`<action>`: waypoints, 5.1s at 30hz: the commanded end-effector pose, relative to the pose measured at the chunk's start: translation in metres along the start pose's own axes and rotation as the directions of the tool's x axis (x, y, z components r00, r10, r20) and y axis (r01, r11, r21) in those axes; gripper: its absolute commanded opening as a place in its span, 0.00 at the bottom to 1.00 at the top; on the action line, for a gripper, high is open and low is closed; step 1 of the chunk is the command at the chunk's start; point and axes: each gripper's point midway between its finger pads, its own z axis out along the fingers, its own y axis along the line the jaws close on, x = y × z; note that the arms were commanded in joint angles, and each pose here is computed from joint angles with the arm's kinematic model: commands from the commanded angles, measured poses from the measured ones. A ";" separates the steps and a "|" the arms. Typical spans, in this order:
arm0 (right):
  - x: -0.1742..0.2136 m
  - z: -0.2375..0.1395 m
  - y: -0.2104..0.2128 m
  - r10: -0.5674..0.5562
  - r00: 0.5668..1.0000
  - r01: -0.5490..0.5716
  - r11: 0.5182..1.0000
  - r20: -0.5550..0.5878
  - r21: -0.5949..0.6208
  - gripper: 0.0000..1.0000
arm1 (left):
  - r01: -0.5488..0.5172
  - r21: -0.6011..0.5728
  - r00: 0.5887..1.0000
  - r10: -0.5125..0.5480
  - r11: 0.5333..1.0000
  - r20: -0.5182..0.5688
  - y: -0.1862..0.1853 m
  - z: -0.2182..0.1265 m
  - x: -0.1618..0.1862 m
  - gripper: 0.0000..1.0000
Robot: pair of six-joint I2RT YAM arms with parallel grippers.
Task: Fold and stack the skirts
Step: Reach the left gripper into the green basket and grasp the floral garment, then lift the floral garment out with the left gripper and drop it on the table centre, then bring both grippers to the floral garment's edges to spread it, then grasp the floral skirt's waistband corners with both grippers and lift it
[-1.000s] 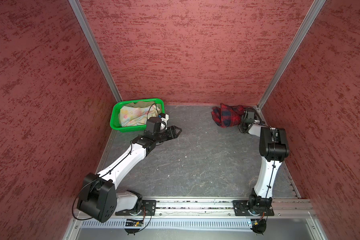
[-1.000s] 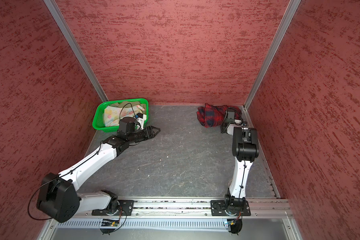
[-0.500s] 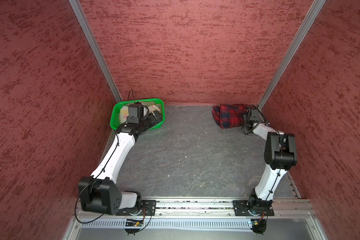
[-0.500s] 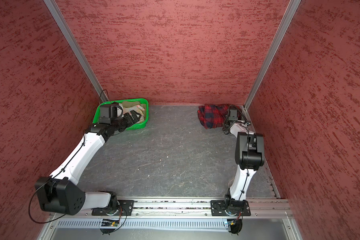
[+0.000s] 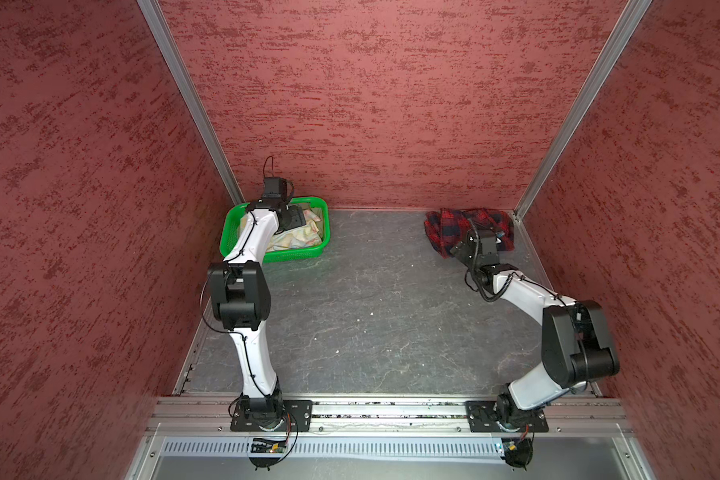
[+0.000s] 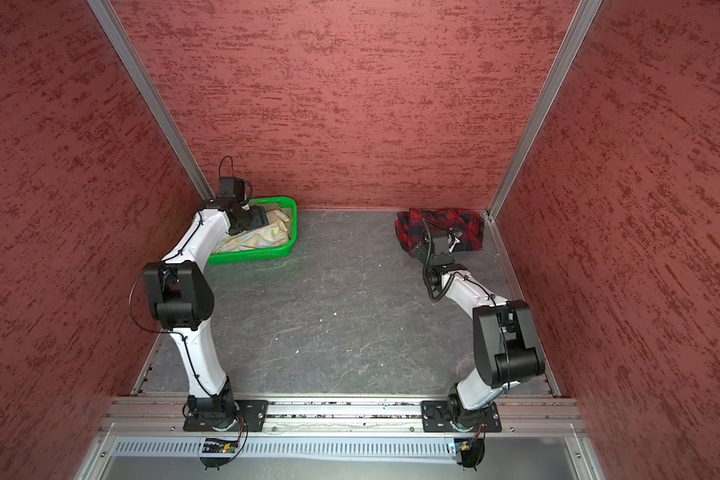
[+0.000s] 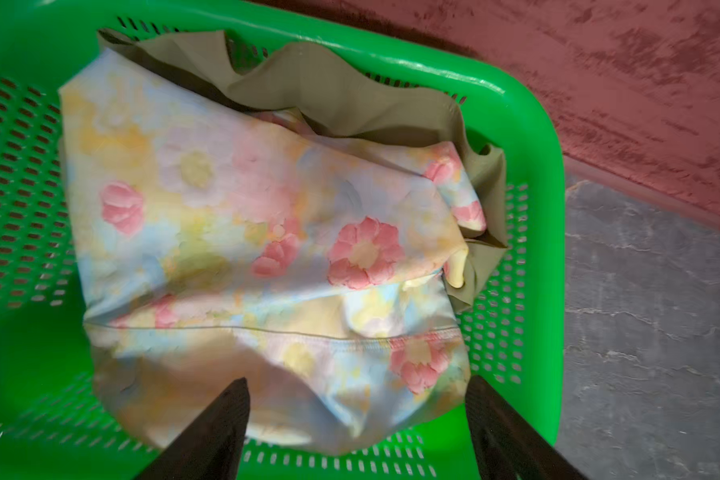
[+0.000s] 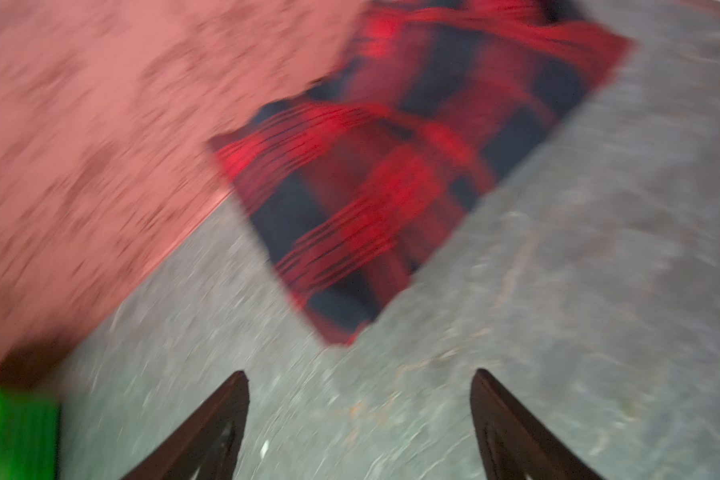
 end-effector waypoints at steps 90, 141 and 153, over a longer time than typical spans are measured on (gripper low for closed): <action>0.095 -0.107 0.078 -0.380 0.881 0.248 0.879 -0.282 -0.408 0.83 | -0.145 0.527 0.987 0.160 0.837 0.018 -0.161 -0.146 0.129 0.83; 0.240 0.085 0.259 -0.616 0.750 0.565 0.786 -0.239 -0.251 0.50 | 0.191 0.091 0.884 -0.131 0.977 -0.449 -0.014 -0.094 0.349 0.00; 0.089 0.018 0.292 -0.516 0.856 0.497 0.840 -0.035 -0.218 0.00 | 0.123 0.253 0.971 -0.064 0.960 -0.229 -0.044 -0.167 0.250 0.00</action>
